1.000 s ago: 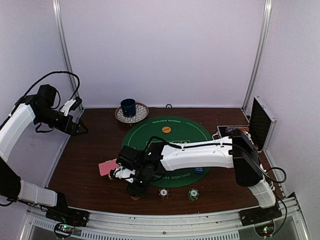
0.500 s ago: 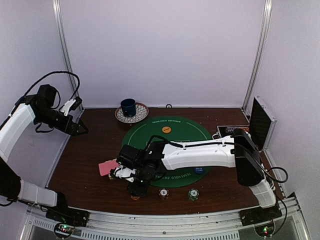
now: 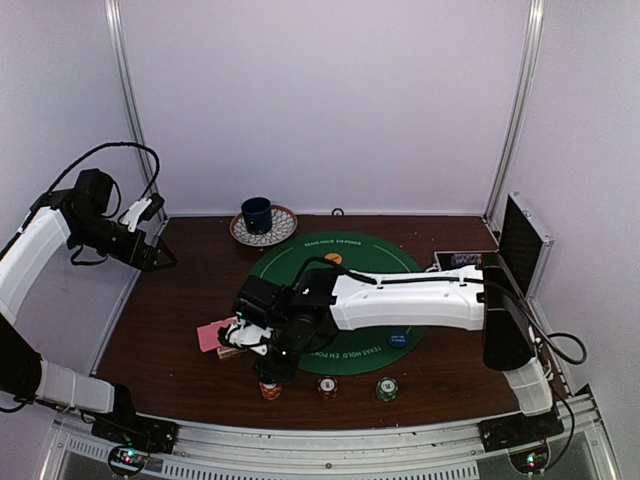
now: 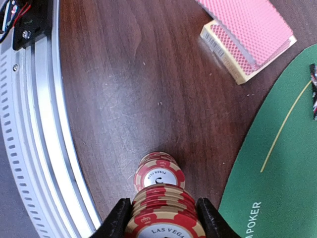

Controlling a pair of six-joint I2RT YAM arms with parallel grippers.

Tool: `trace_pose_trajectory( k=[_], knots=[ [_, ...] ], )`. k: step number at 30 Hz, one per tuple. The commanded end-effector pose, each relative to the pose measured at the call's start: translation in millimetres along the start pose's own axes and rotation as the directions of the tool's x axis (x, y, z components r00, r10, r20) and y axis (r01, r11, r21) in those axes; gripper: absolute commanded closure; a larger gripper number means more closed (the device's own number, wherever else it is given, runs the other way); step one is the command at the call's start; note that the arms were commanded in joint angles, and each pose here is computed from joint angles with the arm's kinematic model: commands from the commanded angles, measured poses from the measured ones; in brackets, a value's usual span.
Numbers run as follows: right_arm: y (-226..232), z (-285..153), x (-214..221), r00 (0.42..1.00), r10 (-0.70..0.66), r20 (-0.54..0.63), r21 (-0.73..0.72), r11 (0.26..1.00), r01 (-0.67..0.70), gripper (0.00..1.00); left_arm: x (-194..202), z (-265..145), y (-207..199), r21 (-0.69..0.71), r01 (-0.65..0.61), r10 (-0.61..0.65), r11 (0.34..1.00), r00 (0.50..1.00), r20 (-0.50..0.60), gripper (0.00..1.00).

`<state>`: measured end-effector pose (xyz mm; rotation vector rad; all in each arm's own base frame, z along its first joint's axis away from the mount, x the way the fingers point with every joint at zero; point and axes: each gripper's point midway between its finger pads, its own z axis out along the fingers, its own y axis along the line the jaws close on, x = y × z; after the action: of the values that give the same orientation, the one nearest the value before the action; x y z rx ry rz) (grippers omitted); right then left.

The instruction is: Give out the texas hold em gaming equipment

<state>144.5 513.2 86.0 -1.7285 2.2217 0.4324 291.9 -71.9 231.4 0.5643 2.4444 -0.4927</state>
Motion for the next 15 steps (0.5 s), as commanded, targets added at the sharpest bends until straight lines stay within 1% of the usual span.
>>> trace_pose_trajectory(
  k=[1, 3, 6, 9, 10, 13, 15],
  knots=[
    [-15.3, -65.4, -35.6, 0.991, 0.002, 0.136, 0.056, 0.998, -0.009, 0.97, -10.6, -11.9, -4.3, -0.002, -0.035, 0.035, 0.999, 0.998, 0.045, 0.02],
    [-25.7, -74.6, -39.1, 0.989, 0.021, 0.148, 0.072, 0.997, -0.032, 0.97, -10.5, -11.7, -4.0, -0.003, -0.035, 0.035, 0.999, 0.998, 0.044, 0.02],
    [-58.4, -86.1, -40.1, 0.985, 0.073, 0.158, 0.134, 0.986, -0.095, 0.99, -10.5, -11.6, -3.6, -0.003, -0.034, 0.034, 0.999, 0.998, 0.044, 0.02],
    [-110.9, -92.4, -31.7, 0.972, 0.169, 0.164, 0.196, 0.960, -0.200, 1.00, -10.4, -12.0, -3.5, -0.007, -0.037, 0.037, 0.999, 0.998, 0.044, 0.02],
    [-130.7, -93.3, -27.0, 0.960, 0.223, 0.170, 0.206, 0.944, -0.256, 1.00, -9.9, -12.0, -3.6, -0.007, -0.038, 0.038, 0.999, 0.998, 0.043, 0.02],
    [-198.6, -95.9, -6.7, 0.919, 0.347, 0.189, 0.268, 0.882, -0.388, 1.00, -9.5, -12.2, -3.7, -0.008, -0.040, 0.041, 0.999, 0.998, 0.043, 0.03],
    [-237.2, -93.2, 8.2, 0.897, 0.400, 0.189, 0.312, 0.841, -0.441, 1.00, -9.3, -12.2, -4.1, -0.006, -0.040, 0.040, 0.999, 0.998, 0.043, 0.03]
  ],
)
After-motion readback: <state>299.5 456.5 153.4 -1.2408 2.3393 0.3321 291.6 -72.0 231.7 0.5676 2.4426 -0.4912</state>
